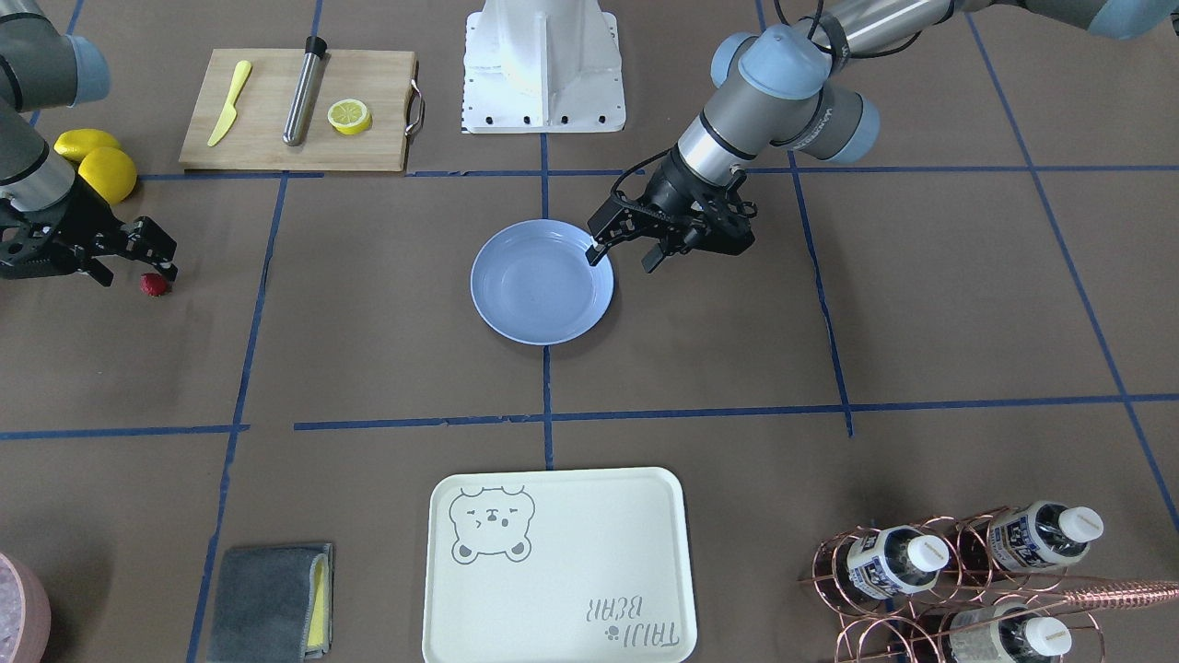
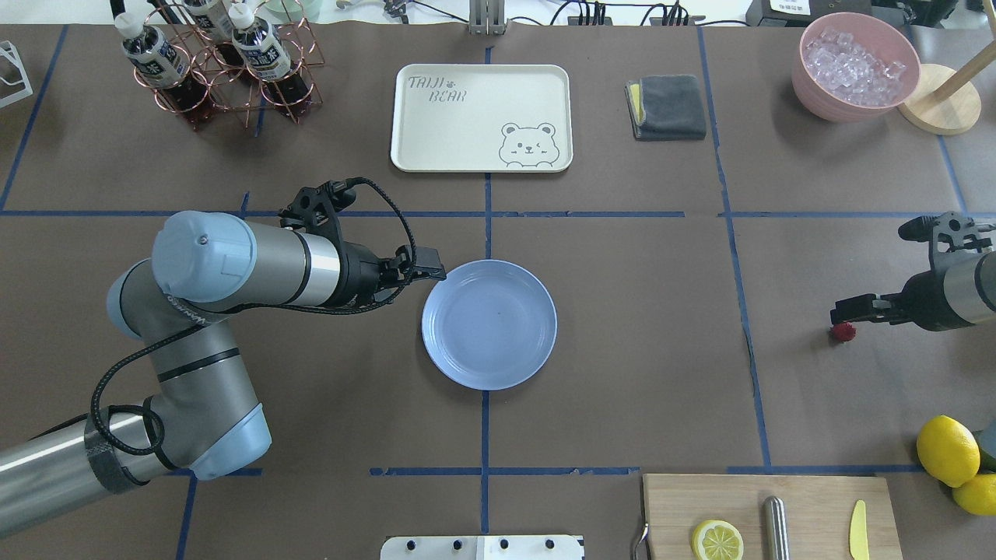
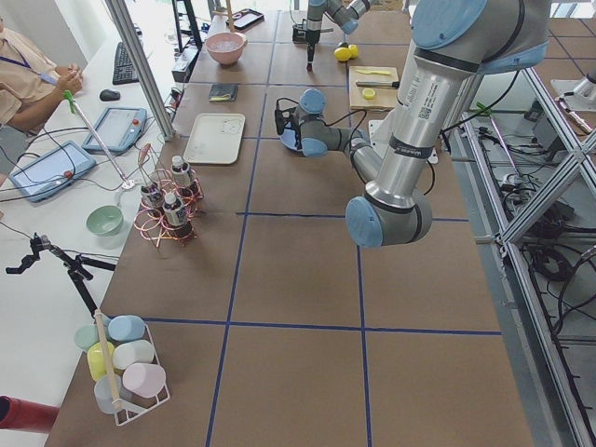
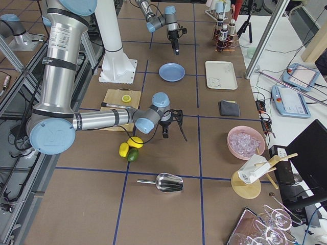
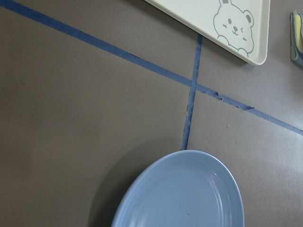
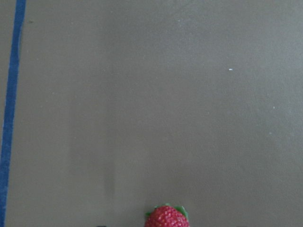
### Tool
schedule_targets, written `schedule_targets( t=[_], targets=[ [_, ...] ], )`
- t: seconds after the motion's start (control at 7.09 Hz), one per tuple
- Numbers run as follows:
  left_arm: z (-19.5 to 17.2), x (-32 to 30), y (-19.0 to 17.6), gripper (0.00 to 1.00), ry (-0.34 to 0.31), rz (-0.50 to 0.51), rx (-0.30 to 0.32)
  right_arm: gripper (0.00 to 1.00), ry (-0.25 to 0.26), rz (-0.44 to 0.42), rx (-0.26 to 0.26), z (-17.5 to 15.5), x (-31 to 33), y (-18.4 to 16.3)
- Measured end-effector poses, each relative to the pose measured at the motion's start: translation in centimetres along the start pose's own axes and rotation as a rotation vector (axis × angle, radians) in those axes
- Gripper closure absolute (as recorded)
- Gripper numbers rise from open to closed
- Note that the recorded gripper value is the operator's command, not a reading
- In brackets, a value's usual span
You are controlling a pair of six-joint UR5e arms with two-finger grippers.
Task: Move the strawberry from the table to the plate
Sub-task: 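Release the plate with the left gripper while the right gripper grasps the strawberry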
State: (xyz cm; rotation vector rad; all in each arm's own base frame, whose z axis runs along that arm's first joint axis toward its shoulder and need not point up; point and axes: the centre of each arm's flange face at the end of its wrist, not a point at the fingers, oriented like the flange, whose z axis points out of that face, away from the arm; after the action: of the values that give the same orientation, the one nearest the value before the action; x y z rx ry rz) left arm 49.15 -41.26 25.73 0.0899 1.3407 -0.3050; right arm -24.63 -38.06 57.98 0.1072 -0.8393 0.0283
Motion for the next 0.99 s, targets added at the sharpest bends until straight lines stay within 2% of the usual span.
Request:
schedule_targets(
  t=[0.14,0.42,0.56,0.71,0.99],
  targets=[
    [0.0,0.0,0.0,0.00,0.000,0.000,0.000,0.53,0.003,-0.001,-0.005,0.4,0.2,0.1],
    [0.0,0.0,0.0,0.00,0.000,-0.001,0.001,0.54,0.008,0.001,-0.014,0.9,0.3,0.1],
    [0.0,0.0,0.1,0.00,0.001,-0.001,0.001,0.73,0.008,-0.001,-0.018,1.1,0.2,0.2],
    [0.0,0.1,0.1,0.00,0.002,0.000,0.001,1.00,0.008,-0.003,-0.020,1.3,0.0,0.2],
    [-0.3,0.2,0.0,0.00,0.008,0.000,0.003,1.00,-0.006,-0.010,-0.017,1.1,-0.8,-0.2]
  ],
)
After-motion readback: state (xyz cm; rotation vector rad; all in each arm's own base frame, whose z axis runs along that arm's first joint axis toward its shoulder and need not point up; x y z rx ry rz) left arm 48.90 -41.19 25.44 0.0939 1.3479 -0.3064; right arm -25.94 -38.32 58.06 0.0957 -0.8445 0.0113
